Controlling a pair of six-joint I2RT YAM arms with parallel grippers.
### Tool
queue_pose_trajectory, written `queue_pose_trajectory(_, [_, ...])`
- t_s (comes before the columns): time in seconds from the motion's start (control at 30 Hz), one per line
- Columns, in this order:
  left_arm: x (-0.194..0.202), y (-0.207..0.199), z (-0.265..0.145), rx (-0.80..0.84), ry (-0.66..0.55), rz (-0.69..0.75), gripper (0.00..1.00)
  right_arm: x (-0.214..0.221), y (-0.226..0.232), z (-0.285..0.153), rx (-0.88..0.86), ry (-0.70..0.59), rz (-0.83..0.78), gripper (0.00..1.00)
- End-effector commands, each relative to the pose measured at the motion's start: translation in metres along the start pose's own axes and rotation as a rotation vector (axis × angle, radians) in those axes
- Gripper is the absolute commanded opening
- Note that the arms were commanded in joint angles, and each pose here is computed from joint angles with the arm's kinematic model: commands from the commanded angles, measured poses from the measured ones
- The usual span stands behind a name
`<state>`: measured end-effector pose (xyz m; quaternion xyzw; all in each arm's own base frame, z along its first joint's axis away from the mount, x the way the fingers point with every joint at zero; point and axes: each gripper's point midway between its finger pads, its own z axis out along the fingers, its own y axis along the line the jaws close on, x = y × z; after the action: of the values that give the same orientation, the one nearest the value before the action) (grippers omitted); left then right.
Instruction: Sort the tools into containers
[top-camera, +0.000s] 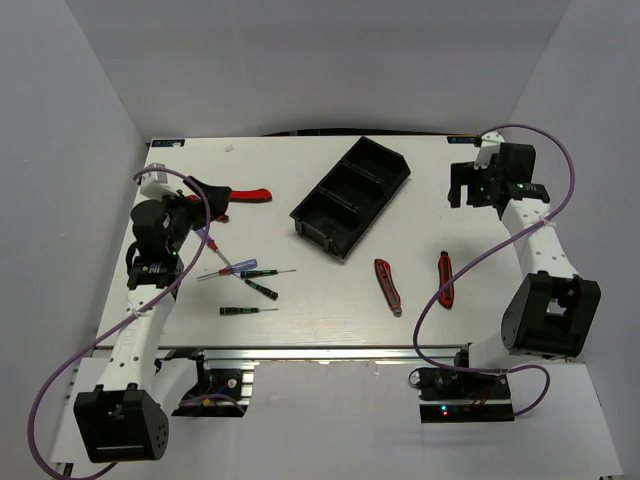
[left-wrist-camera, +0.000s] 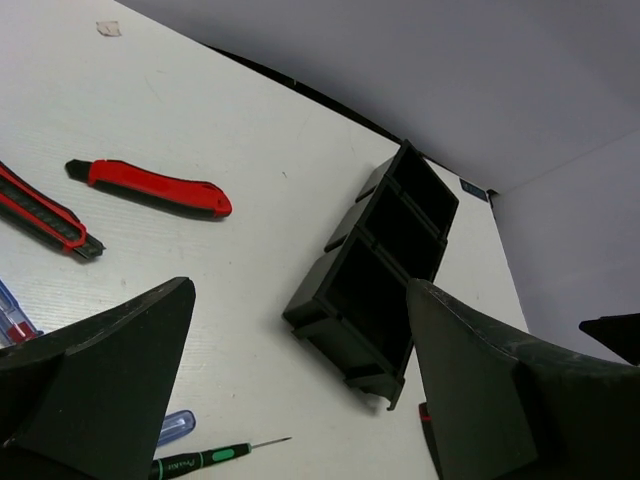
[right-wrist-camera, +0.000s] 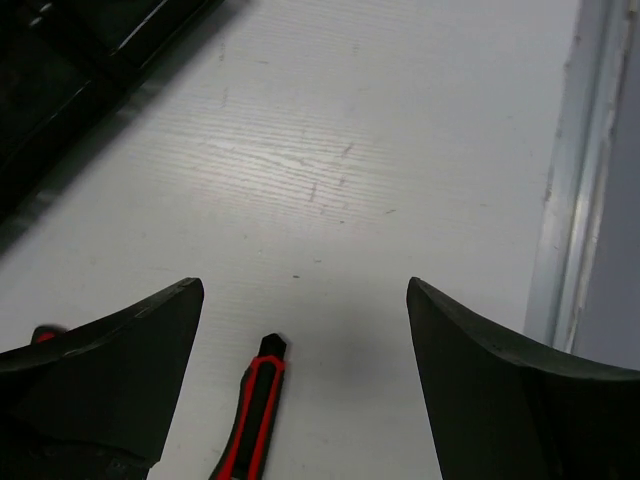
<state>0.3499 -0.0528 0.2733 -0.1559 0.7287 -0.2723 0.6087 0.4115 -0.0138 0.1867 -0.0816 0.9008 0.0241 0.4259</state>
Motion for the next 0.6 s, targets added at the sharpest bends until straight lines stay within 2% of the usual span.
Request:
queue_pose_trajectory(0.0, [0.011, -0.003, -0.003, 0.022, 0.050, -0.019, 0.98, -0.007, 0.037, -0.010, -0.228, -0.023, -0.099, 0.89])
queue_pose_trajectory(0.03, [0.014, -0.003, -0.003, 0.021, 0.058, -0.024, 0.98, -0.005, 0.041, -0.013, -0.276, -0.029, -0.204, 0.89])
queue_pose_trajectory(0.13, [0.021, -0.001, -0.004, 0.024, 0.082, -0.033, 0.98, 0.012, 0.071, -0.024, -0.478, -0.028, -0.382, 0.90])
queue_pose_trajectory(0.33, [0.048, 0.010, -0.009, 0.002, 0.155, -0.072, 0.98, 0.051, 0.095, -0.035, -0.636, 0.016, -0.526, 0.89])
queue_pose_trajectory(0.43, [0.058, 0.011, -0.011, 0.007, 0.188, -0.093, 0.98, 0.064, 0.086, -0.018, -0.554, 0.066, -0.526, 0.90])
queue_pose_trajectory(0.47, [0.065, 0.014, -0.012, 0.002, 0.206, -0.102, 0.98, 0.078, 0.077, -0.010, -0.497, 0.128, -0.497, 0.86])
queue_pose_trajectory(0.57, [0.081, 0.020, -0.016, -0.009, 0.258, -0.128, 0.98, 0.091, 0.064, 0.006, -0.416, 0.189, -0.463, 0.78])
